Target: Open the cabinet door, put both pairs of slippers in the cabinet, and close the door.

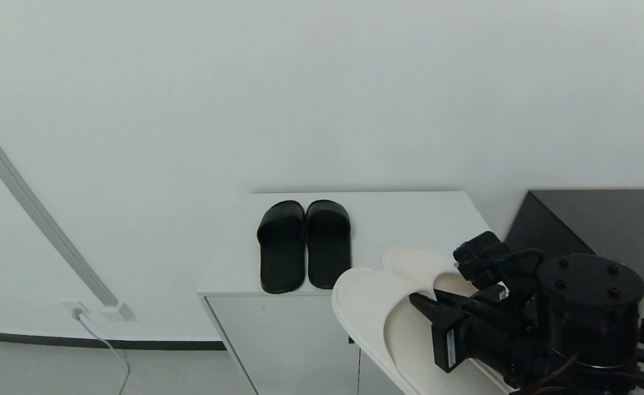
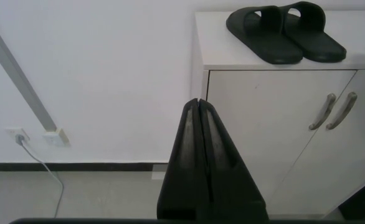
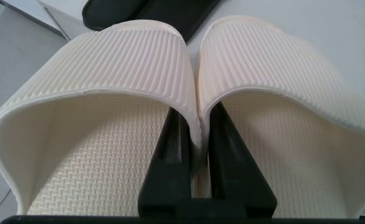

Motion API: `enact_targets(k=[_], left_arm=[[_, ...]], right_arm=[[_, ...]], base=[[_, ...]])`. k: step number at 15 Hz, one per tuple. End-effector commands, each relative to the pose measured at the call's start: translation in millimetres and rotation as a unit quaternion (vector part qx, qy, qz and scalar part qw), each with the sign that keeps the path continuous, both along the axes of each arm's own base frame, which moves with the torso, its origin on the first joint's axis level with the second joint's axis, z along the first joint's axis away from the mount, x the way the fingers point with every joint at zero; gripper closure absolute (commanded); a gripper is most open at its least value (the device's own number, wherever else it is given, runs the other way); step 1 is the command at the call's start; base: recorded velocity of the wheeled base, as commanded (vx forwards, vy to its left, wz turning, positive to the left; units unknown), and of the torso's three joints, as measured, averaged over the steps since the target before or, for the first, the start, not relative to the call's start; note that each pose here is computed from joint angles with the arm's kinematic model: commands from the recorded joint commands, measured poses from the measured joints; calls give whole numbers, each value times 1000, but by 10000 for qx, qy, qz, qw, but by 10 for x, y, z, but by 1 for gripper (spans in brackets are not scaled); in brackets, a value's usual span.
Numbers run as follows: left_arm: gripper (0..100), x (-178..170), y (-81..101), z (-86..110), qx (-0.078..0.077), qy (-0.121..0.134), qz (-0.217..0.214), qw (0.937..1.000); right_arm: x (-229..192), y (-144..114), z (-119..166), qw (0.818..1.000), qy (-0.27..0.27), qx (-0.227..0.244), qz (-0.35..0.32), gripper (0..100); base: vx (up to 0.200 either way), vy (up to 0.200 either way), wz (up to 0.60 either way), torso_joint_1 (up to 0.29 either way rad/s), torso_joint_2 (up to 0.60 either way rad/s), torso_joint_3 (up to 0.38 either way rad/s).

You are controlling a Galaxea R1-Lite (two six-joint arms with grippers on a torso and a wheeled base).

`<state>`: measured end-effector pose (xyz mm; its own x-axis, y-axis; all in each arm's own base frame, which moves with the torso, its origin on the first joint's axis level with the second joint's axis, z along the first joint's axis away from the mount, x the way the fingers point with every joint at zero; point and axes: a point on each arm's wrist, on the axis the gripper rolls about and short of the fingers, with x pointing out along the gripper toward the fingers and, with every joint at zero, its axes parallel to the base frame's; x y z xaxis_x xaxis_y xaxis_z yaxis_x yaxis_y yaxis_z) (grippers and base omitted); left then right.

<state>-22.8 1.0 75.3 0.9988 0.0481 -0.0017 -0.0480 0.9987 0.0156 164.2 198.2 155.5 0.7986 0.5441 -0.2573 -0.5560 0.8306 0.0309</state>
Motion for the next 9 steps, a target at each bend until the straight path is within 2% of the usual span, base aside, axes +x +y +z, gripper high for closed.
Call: enact_targets(k=[1, 3, 9], left_arm=[[100, 0, 0, 0, -1, -1, 5, 10000], [100, 0, 0, 0, -1, -1, -3, 10000], [100, 0, 0, 0, -1, -1, -3, 10000]], right_arm=[[-25, -10, 13, 10000, -16, 22, 24, 100], [-39, -27, -18, 10000, 23, -25, 31, 100], [-23, -20, -83, 9999, 98, -135, 11, 100]], base=[[-200, 0, 0, -2, 2, 2], [-200, 0, 0, 17, 5, 2], [0, 0, 0, 0, 0, 0]])
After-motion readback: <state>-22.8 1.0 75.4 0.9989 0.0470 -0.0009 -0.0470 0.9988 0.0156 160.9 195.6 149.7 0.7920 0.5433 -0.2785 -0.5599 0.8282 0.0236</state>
